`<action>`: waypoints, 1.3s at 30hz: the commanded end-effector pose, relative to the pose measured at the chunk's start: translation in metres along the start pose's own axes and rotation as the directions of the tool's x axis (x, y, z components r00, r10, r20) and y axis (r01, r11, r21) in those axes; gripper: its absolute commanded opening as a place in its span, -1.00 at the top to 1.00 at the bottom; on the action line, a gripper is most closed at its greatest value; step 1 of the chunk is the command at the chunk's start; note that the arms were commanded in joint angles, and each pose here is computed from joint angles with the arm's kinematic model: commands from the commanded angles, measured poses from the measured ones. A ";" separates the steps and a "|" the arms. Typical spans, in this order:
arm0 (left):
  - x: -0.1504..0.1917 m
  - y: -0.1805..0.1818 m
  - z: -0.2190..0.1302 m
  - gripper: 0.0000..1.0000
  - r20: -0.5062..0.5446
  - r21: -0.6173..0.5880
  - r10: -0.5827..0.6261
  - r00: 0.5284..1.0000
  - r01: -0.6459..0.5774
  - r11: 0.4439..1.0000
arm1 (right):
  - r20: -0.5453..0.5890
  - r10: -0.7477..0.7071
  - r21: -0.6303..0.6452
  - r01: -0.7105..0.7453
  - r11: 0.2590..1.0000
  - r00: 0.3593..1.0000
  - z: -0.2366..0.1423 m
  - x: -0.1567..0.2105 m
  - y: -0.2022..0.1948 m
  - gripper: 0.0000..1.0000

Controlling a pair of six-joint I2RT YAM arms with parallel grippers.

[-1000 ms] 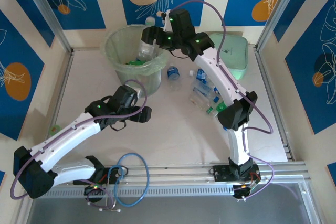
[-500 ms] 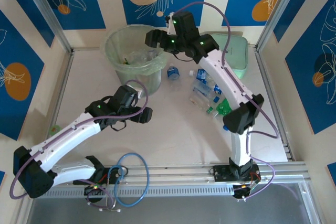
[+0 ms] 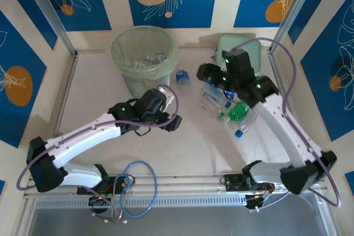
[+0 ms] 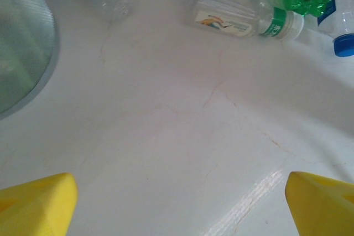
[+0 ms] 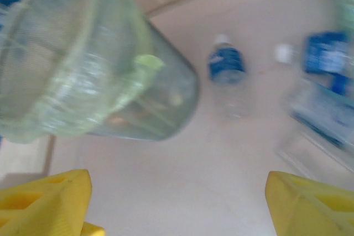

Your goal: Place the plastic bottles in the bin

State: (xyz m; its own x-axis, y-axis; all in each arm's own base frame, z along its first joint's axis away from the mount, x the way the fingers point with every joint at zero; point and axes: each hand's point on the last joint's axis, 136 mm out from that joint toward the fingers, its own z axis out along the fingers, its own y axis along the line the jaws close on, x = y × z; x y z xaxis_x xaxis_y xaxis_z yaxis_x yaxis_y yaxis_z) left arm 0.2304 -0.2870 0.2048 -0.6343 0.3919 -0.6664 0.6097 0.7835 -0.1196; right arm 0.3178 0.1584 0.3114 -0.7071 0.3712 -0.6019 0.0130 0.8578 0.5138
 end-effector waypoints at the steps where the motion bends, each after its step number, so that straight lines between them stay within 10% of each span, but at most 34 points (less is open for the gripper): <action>1: -0.026 -0.023 0.004 -0.95 0.070 0.036 0.073 0.995 -0.076 0.996 | 0.003 0.170 0.274 -0.164 0.948 0.985 -0.019 0.027 -0.086 -0.66; 8: -0.038 -0.087 0.042 -0.96 0.089 0.169 0.197 0.976 -0.210 0.963 | 0.064 0.396 0.486 -0.375 0.789 0.916 -0.053 0.079 -0.183 -0.66; 20: -0.037 -0.202 0.131 -0.86 0.136 0.279 0.351 0.927 -0.376 0.884 | 0.120 0.651 0.442 -0.628 0.641 0.749 -0.064 0.101 -0.232 -0.63; 39: -0.022 -0.230 0.236 -0.58 0.023 0.273 0.343 0.939 -0.336 0.902 | 0.123 0.689 0.396 -0.672 0.626 0.714 -0.067 0.110 -0.237 -0.63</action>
State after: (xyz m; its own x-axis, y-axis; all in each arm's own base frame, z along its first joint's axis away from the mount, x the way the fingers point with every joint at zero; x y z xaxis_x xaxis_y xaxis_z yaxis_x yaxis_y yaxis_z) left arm 0.2163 -0.5901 0.0894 -0.3497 0.6006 -0.7190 0.8973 0.4355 -0.0727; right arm 0.1912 -0.0356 0.1640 -0.3802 0.9083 -0.1742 0.7800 0.4162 0.4673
